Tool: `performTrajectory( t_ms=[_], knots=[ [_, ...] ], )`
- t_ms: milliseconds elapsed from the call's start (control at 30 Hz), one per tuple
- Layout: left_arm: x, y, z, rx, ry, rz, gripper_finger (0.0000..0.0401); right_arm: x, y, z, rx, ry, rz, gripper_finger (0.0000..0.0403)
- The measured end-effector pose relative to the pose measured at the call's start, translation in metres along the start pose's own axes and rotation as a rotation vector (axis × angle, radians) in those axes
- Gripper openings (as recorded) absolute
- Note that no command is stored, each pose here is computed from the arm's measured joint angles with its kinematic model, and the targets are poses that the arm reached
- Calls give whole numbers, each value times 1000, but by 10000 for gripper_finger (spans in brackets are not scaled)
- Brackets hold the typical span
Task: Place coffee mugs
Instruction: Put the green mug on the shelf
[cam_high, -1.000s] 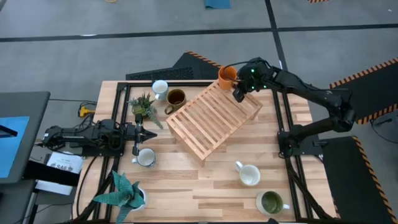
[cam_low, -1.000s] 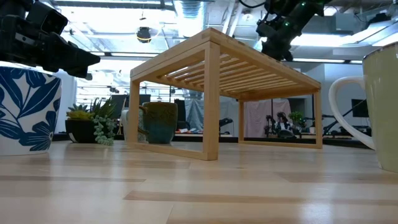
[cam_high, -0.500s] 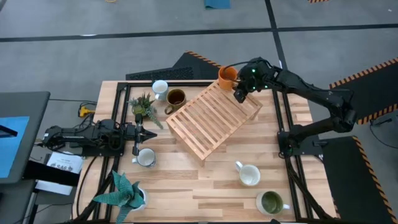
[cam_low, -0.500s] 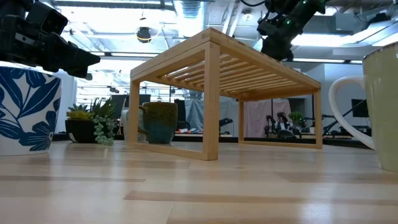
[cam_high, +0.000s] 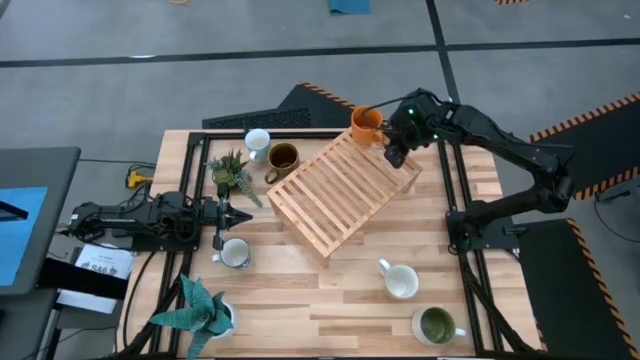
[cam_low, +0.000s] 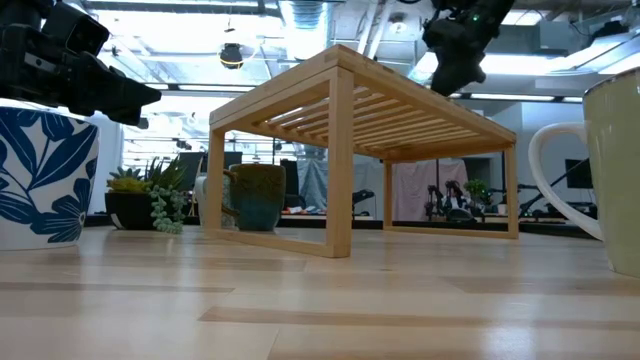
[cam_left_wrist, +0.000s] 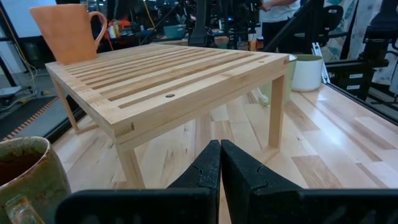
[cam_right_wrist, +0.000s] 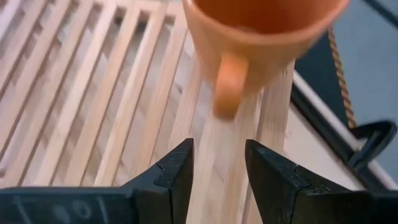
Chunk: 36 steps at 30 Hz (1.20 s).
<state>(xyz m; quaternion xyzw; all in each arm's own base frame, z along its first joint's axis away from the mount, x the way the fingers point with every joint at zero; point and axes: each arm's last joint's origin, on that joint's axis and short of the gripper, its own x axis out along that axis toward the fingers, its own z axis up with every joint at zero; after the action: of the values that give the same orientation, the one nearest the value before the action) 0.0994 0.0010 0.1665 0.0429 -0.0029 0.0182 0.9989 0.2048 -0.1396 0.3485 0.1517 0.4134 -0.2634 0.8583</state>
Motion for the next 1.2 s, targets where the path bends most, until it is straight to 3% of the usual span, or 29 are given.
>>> performTrajectory(
  t_ms=[200, 667, 967, 1200],
  knots=[
    [0, 0, 0, 0, 0, 0, 0, -3, 9, -13, 41, 125, 14, 171],
    [0, 0, 0, 0, 0, 0, 0, -12, 56, -43, -76, 374, 83, 170],
    [0, 0, 0, 0, 0, 0, 0, -22, 85, -57, -155, 414, 133, 170],
    [0, 0, 0, 0, 0, 0, 0, -47, 94, -68, -173, 354, 191, 170]
  ],
)
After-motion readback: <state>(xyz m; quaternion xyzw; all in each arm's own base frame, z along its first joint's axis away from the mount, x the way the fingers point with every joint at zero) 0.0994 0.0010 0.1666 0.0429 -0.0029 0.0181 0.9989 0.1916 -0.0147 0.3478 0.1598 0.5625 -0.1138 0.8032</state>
